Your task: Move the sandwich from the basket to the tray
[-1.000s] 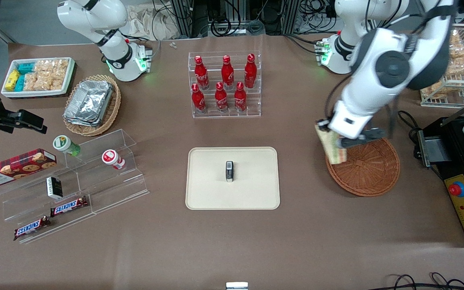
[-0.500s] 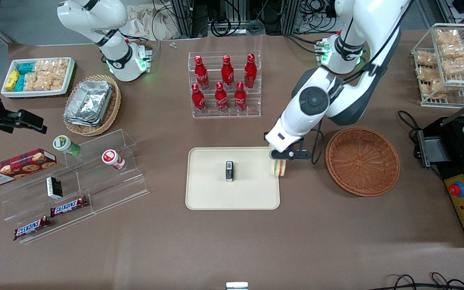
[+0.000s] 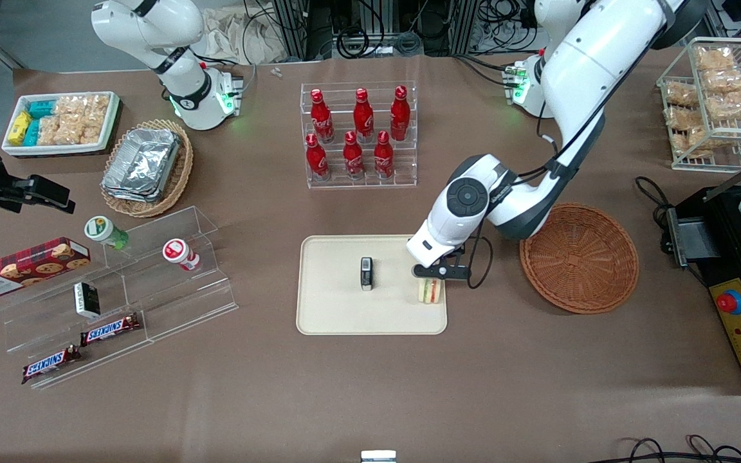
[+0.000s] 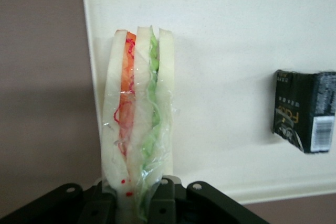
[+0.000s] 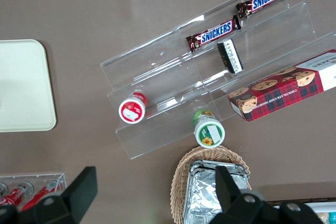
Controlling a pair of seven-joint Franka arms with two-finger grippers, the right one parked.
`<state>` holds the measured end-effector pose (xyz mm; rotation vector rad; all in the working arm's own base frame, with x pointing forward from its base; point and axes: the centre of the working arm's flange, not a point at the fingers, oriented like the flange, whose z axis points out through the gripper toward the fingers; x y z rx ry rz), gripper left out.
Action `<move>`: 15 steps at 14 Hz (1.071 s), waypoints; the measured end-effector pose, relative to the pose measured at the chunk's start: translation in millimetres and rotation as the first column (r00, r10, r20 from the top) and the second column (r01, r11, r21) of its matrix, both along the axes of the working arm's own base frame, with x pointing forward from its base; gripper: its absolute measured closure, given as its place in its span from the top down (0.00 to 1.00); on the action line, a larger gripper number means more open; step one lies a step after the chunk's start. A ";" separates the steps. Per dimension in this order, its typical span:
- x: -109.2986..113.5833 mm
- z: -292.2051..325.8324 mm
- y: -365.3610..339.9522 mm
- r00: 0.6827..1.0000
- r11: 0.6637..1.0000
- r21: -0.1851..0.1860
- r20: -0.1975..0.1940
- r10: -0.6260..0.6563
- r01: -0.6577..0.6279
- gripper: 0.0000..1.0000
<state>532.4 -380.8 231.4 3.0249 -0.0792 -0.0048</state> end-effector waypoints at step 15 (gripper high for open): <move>-46.7 287.4 60.6 0.983 0.978 0.106 0.060 0.171 -0.177 1.00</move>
